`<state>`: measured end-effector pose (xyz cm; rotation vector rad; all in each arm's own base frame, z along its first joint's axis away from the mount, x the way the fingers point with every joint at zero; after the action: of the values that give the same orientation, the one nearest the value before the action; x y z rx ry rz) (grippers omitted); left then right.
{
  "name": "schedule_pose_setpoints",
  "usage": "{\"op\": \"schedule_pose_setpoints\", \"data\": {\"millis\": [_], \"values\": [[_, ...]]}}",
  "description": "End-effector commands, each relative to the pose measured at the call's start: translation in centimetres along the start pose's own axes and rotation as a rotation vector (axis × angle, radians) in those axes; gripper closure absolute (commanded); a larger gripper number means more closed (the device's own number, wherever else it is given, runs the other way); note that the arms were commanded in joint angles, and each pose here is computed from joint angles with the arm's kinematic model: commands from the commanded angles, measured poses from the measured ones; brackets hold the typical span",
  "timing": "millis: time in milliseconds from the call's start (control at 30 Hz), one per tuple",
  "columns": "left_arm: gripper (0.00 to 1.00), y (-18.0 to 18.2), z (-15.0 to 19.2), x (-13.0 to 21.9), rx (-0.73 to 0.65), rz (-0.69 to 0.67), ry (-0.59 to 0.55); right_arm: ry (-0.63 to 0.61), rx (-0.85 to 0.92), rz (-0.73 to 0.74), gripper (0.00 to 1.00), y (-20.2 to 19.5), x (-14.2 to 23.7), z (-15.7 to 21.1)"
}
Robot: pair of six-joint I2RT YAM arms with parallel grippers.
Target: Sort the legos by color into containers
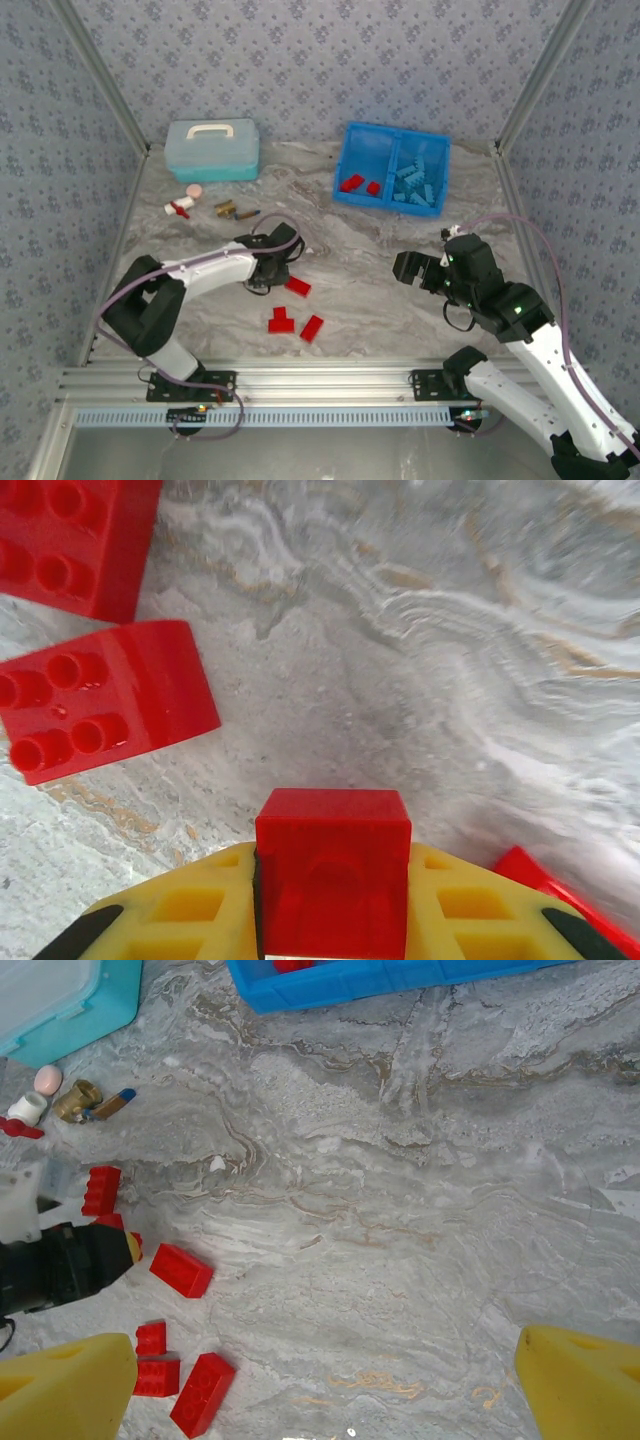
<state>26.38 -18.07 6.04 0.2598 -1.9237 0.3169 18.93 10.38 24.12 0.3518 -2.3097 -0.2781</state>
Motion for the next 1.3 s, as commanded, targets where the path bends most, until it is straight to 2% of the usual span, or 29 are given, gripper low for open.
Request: {"op": "schedule_pose_setpoints", "data": {"millis": [0,100,200,400,533,767,933,1100,1267], "values": [[0.78,-3.9,-3.3,7.0,0.000,0.190,-0.104,-0.011,-0.009,-0.020,0.00,0.4,0.5,-0.3],[0.78,-7.1,-5.7,11.1,-0.016,0.295,-0.187,-0.014,-0.010,-0.021,0.00,0.5,0.5,-0.4],[0.79,-10.4,-8.1,13.3,-0.038,0.359,-0.239,-0.013,-0.013,-0.022,0.00,0.5,0.5,-0.4],[0.79,-17.9,-12.5,13.8,-0.112,0.395,-0.320,-0.021,0.016,-0.125,0.00,2.5,-0.2,-1.0],[0.79,-23.4,-15.0,12.9,-0.153,0.425,-0.349,-0.018,0.037,-0.162,0.00,3.5,-1.0,-1.4],[0.80,-30.0,-18.0,9.2,-0.206,0.442,-0.411,-0.019,0.101,-0.165,0.00,3.8,-1.6,-1.8],[0.80,-32.2,-19.7,4.8,-0.216,0.477,-0.467,-0.016,0.132,-0.148,0.00,3.7,-1.6,-2.1],[0.80,-33.4,-18.9,0.9,-0.273,0.492,-0.453,-0.002,0.157,-0.137,0.00,3.5,-1.4,-1.9],[0.70,-33.4,-18.2,-1.0,-0.266,0.478,-0.426,0.005,0.147,-0.135,0.00,3.4,-1.4,-1.8]]}}
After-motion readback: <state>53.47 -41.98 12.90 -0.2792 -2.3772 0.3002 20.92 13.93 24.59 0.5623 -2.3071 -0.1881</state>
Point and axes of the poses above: each hand's point on the last joint's axis, 136 mm out from that joint toward the fingers, its own x axis back along the fingers, its own y axis along the line the jaws close on, z = x × y, the point moved 1 cm from there along x, back along the fingers, and after that the axes turned 12 degrees about x, right-handed, at the moved point
